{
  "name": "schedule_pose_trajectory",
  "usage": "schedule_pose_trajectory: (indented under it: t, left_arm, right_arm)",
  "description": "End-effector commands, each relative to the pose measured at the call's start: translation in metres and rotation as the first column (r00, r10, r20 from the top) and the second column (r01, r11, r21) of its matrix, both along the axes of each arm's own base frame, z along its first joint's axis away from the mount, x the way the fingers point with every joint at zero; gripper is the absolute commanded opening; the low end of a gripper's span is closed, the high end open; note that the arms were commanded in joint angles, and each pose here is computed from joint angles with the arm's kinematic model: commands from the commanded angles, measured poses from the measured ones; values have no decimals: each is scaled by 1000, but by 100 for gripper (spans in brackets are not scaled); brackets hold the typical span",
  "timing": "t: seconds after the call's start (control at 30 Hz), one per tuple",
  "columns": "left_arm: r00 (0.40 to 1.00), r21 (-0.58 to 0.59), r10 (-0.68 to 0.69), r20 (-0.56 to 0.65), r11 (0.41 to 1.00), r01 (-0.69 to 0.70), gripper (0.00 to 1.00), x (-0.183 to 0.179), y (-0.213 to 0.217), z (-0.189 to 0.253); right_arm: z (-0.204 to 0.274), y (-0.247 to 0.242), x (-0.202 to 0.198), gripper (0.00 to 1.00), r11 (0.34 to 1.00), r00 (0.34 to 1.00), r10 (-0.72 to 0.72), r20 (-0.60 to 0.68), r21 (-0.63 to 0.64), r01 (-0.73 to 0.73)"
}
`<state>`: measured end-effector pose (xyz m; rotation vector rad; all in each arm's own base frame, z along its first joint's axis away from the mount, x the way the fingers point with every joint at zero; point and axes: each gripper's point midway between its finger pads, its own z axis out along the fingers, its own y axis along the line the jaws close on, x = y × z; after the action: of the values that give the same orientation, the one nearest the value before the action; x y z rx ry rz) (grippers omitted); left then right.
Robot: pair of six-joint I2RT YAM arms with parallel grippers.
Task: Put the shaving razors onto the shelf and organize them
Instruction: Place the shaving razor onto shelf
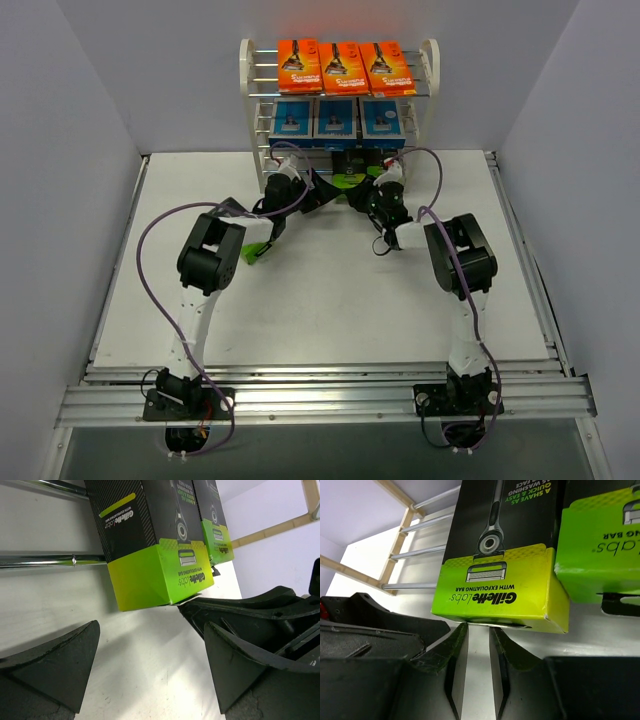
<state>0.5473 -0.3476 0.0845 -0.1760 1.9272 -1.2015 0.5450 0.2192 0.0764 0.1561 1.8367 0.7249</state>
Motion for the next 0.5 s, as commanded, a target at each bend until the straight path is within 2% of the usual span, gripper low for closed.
schedule_pose_trajectory:
  t: [0.0, 0.47]
  left_arm:
    - [992, -41, -5, 125, 999, 10, 94, 4, 1, 50]
    - [992, -46, 10, 126, 999, -4, 94, 5, 6, 50]
  right_arm:
    - [19, -8, 20, 20, 999, 997, -34, 74, -4, 35]
    - [9, -10, 38, 26, 999, 997, -2, 79, -44, 5]
